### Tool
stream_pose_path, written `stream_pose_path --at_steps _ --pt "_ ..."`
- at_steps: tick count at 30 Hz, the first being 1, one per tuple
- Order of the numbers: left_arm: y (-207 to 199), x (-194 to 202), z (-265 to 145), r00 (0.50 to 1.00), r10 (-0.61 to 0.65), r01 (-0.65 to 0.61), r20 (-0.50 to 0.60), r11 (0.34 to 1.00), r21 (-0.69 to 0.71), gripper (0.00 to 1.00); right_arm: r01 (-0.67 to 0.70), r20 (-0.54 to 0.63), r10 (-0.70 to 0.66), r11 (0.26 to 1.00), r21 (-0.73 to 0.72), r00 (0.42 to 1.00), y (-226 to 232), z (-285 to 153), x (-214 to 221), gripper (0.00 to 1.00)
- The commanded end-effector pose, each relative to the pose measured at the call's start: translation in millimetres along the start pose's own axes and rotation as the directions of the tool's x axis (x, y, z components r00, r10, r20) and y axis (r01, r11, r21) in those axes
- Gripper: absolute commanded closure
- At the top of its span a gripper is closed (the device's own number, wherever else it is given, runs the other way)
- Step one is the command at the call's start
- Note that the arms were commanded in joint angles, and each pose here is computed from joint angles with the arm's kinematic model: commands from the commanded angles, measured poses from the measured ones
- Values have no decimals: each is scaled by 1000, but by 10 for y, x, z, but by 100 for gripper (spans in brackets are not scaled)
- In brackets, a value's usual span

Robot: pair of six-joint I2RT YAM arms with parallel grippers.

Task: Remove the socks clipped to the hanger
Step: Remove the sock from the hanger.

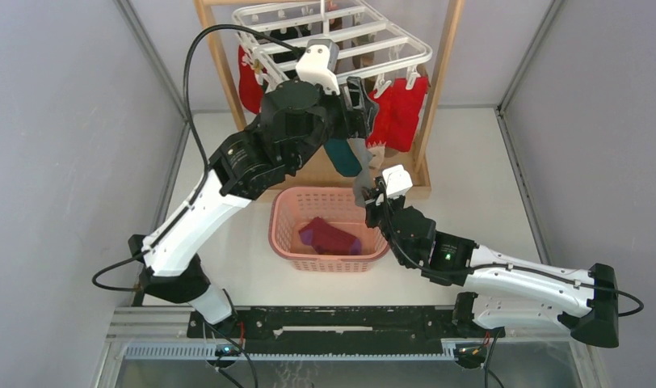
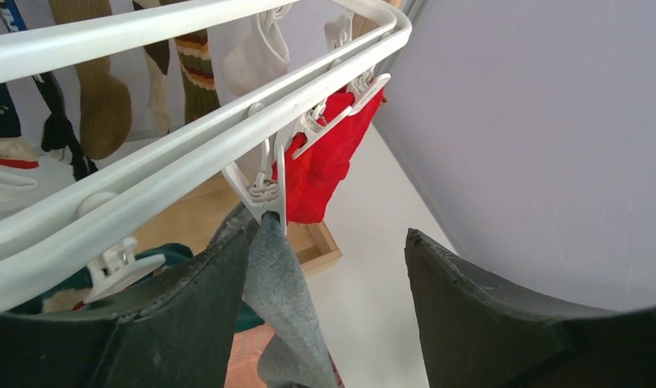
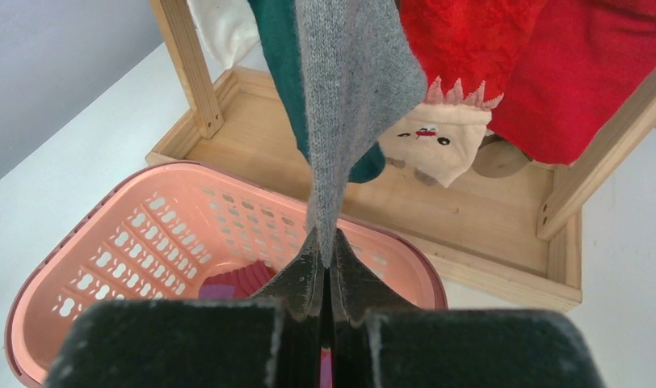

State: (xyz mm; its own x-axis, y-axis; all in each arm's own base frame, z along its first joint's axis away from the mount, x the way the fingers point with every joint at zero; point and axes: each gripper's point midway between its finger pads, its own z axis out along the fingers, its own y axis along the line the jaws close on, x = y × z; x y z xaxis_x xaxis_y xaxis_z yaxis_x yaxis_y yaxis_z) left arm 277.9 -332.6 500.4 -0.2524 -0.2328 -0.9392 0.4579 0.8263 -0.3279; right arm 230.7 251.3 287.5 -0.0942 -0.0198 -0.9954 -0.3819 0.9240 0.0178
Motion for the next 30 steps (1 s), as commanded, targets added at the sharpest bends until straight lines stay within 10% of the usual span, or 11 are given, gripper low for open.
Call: stream_pose_path --at_steps 1,30 --pt "-4 -99 120 1000 -14 13 27 1000 18 26 -49 61 49 999 -9 997 23 -43 -287 100" --pt "179 -135 455 995 10 -3 101 998 -66 41 -46 56 47 999 -20 997 57 -37 -244 100"
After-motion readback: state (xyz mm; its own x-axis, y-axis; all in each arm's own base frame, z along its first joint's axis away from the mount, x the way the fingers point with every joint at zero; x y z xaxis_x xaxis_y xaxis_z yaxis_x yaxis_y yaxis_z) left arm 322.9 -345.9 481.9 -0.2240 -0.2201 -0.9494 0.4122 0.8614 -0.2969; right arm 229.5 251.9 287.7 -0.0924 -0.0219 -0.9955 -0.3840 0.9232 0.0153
